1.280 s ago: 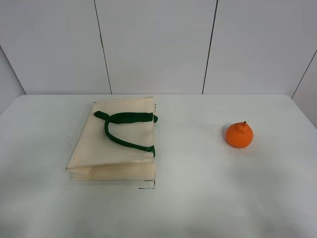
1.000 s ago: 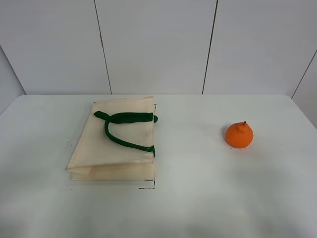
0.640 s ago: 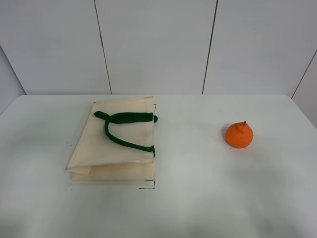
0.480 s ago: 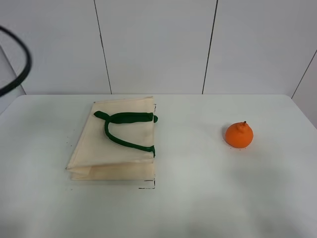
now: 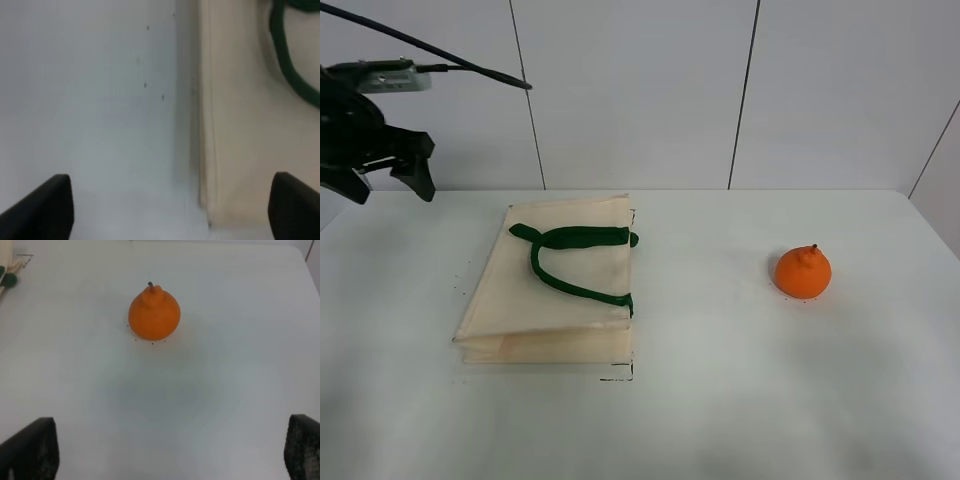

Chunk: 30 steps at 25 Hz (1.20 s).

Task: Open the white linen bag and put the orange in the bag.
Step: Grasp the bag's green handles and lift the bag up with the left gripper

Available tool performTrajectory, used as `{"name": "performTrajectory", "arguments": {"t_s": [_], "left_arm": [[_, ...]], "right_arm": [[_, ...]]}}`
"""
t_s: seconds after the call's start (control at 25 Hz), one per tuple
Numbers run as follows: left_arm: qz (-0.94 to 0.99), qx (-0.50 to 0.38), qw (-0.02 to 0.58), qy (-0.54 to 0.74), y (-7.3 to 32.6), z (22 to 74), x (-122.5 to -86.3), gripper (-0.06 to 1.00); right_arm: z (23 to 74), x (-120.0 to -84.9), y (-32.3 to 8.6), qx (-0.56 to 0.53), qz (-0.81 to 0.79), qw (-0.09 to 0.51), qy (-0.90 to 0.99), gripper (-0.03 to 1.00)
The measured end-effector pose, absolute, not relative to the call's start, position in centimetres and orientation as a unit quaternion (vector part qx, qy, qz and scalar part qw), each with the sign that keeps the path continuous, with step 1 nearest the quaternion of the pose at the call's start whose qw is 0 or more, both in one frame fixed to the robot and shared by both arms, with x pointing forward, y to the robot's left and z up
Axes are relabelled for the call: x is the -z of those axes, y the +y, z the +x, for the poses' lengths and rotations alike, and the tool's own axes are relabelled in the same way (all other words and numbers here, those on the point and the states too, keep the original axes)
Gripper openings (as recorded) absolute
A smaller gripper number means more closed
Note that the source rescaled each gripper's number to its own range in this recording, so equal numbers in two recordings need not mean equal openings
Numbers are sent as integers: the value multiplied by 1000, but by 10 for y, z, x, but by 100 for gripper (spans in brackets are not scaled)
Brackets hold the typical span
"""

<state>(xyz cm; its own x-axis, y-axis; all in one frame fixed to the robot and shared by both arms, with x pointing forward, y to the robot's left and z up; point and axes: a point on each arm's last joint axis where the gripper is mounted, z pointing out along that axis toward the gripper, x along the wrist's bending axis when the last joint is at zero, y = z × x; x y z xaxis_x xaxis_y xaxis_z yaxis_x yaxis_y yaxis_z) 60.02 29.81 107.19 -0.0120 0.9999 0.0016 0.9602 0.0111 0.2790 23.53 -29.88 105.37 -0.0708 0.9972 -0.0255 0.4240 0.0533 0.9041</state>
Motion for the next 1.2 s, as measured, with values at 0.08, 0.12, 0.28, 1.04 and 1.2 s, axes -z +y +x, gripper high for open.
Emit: {"name": "performTrajectory", "arguments": {"t_s": [0.08, 0.12, 0.28, 1.04, 1.2], "left_arm": [[691, -82, 82, 713, 291, 621, -1053, 100], [692, -75, 76, 714, 284, 630, -1045, 100], [705, -58, 69, 704, 241, 650, -1021, 100], [705, -51, 69, 704, 166, 680, -923, 100], [707, -43, 52, 704, 166, 682, -899, 100]], "right_arm": [[235, -1054, -299, -384, 571, 373, 623, 100], [235, -1054, -299, -384, 571, 373, 623, 100], [235, -1054, -299, -384, 571, 373, 623, 100], [235, -1054, -299, -384, 571, 373, 623, 100], [235, -1054, -299, -384, 571, 373, 623, 100]]}}
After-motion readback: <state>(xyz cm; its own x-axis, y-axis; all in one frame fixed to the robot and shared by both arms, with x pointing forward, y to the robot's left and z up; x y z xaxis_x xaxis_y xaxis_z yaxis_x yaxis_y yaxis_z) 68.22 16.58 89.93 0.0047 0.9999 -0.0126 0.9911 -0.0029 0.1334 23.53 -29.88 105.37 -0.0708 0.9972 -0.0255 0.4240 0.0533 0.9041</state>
